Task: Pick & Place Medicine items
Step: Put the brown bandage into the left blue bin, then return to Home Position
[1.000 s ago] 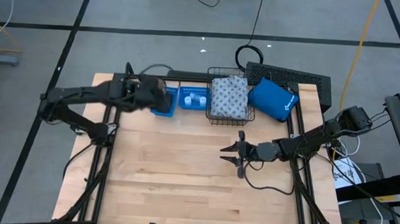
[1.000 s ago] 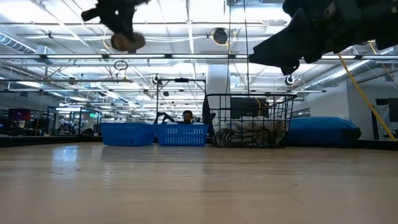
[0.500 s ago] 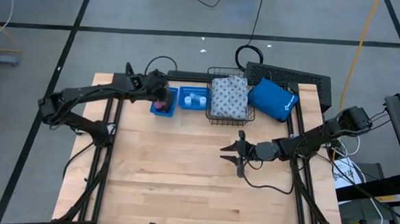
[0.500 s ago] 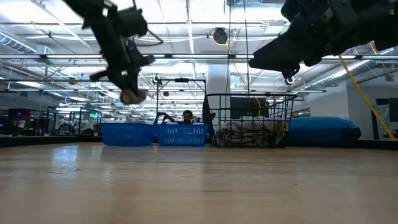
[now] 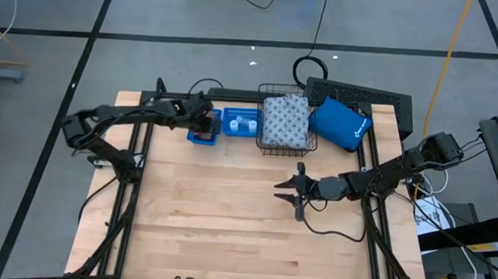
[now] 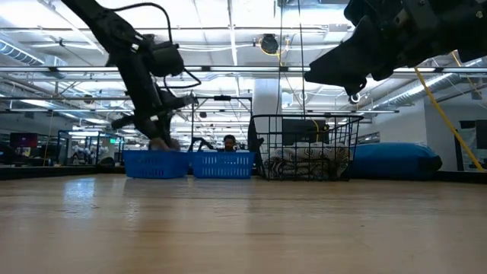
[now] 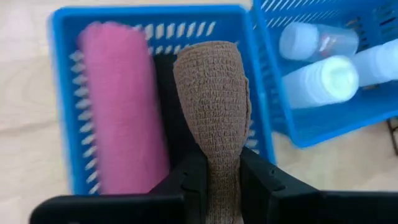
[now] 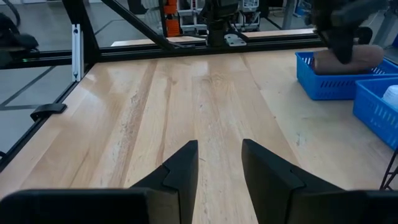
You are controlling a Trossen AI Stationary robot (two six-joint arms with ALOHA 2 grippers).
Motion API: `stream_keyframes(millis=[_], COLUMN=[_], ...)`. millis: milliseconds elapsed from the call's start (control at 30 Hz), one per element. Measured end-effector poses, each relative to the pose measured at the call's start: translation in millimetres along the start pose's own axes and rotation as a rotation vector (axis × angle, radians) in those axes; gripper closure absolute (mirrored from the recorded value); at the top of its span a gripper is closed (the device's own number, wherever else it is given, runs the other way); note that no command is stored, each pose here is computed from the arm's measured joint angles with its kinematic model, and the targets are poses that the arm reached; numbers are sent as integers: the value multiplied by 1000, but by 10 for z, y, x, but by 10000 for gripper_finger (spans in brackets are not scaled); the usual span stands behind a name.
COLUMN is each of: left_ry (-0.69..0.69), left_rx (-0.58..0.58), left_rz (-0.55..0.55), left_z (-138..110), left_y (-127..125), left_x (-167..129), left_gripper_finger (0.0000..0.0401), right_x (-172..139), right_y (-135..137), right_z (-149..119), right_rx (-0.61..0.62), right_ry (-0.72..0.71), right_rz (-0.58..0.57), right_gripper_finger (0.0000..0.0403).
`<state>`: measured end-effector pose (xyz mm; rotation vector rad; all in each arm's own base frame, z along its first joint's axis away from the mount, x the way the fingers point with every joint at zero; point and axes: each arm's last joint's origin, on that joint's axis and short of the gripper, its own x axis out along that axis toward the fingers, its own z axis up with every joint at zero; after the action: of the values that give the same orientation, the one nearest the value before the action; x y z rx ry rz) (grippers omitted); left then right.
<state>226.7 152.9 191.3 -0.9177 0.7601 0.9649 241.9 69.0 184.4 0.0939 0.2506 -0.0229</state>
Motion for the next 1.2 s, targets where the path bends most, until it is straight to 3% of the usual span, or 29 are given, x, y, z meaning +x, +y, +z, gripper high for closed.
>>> stream_keyframes(millis=[433,567,800,967,1200], left_ry=[16,4,13,80,231], left_rx=[46,42,48,6,14], left_rz=[-19,-29,-47,-147,-464], left_z=[36,46,45,115,377], left_y=[-19,-29,-36,-56,-142], left_x=[312,309,307,275,107], left_gripper_finger=[332,290,181,129,108], right_x=[0,0,0,0,0], right_y=[0,0,0,0,-1], right_z=[0,0,-4,-5,-10], right_rx=[-1,-1,-3,-3,-4], right_ry=[0,1,4,5,10], right_rz=[1,1,1,1,1], right_gripper_finger=[287,287,287,287,287])
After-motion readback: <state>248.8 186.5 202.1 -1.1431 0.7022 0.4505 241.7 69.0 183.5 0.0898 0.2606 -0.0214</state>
